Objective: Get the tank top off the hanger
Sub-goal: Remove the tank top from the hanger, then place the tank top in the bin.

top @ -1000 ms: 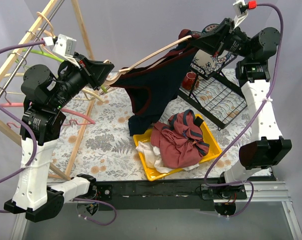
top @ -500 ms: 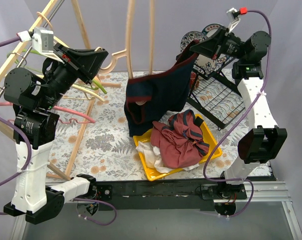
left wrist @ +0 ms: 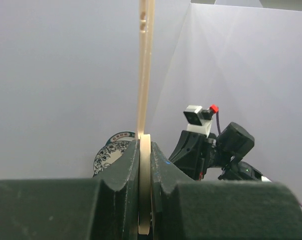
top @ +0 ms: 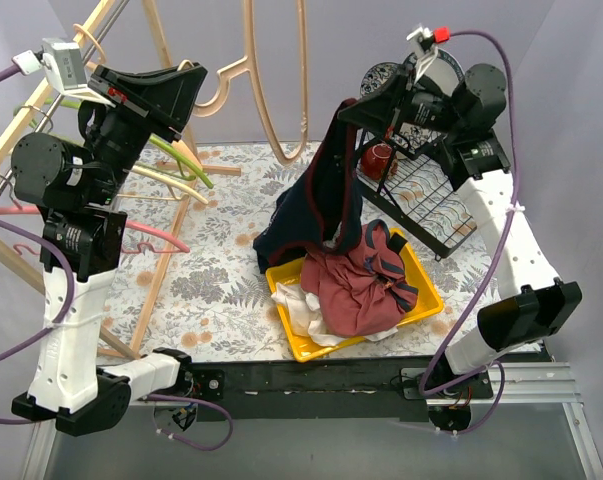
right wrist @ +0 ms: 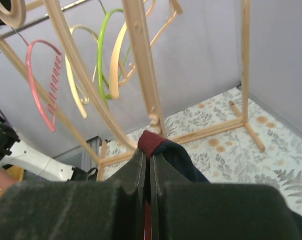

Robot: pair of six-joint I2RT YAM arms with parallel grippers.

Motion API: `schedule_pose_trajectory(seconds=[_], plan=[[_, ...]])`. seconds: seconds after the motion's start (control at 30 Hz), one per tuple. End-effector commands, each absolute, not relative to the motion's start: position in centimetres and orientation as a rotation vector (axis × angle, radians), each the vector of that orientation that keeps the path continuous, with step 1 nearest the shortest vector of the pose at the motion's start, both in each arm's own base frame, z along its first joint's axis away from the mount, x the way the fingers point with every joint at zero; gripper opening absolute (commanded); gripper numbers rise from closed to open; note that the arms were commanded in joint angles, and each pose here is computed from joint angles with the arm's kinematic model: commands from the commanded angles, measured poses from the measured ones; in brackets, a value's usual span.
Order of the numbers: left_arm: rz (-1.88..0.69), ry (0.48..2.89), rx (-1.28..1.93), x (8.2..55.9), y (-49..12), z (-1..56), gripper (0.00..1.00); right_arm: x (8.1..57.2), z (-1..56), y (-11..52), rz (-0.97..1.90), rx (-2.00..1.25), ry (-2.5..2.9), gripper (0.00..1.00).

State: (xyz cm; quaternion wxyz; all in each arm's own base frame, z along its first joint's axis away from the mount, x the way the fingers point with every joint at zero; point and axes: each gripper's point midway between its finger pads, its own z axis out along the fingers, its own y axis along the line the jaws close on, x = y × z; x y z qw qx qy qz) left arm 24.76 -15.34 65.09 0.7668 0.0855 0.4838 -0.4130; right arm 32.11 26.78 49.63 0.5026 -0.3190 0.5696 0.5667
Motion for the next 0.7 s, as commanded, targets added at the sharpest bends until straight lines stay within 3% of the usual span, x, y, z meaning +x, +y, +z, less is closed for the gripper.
schedule_pose_trajectory(seconds=[0.0, 0.23, 0.67], plan=[[-0.886, 0.901, 0.165, 19.9, -13.2, 69.5, 0.0, 28.8, 59.9, 25.9, 1.241, -0.758, 1.079, 0.01], [-0.839, 0.827, 0.109, 15.3, -10.4, 71.7, 0.0, 22.1, 70.2, 22.0, 1.12, -0.631, 0.697, 0.01], [-0.711, 0.812, -0.051, 13.8, -6.3, 72.6, 0.0, 13.6, 79.9, 16.8, 1.132, -0.487, 0.333, 0.01]])
